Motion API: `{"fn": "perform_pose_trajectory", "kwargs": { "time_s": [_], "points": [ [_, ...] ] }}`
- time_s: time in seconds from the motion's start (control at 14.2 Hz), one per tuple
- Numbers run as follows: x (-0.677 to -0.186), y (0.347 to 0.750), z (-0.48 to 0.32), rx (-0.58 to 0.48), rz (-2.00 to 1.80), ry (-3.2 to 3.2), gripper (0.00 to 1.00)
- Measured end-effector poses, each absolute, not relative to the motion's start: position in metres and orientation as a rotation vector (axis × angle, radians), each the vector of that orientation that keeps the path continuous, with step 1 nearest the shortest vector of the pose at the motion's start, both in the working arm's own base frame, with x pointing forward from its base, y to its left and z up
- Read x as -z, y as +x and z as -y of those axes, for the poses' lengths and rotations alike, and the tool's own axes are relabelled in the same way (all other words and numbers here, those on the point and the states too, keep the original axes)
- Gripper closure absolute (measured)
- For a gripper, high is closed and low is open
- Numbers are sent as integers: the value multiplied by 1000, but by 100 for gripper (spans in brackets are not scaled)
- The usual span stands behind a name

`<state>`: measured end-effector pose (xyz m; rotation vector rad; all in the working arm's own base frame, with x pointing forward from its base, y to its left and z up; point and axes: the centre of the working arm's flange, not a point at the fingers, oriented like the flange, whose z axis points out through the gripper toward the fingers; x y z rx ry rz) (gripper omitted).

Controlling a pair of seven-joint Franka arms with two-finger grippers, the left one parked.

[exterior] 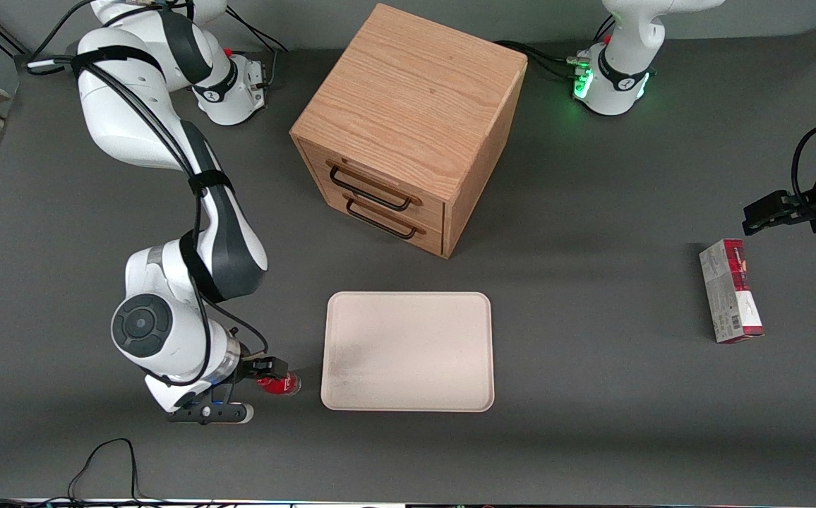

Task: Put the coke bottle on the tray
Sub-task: 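Lower the right gripper and close it around the bottle cap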

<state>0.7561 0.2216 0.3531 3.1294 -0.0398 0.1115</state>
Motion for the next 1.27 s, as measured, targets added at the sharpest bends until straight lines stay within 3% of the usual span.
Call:
{"fn": "perform_pose_trajectory", "kwargs": {
  "time_s": [0.71,1.13,1.27],
  "points": [
    [-327,758,-226,-103,30,3128,4],
    [-327,757,-231,-100,55,3127,69],
    [-327,757,-231,-100,58,3127,69]
  ]
}}
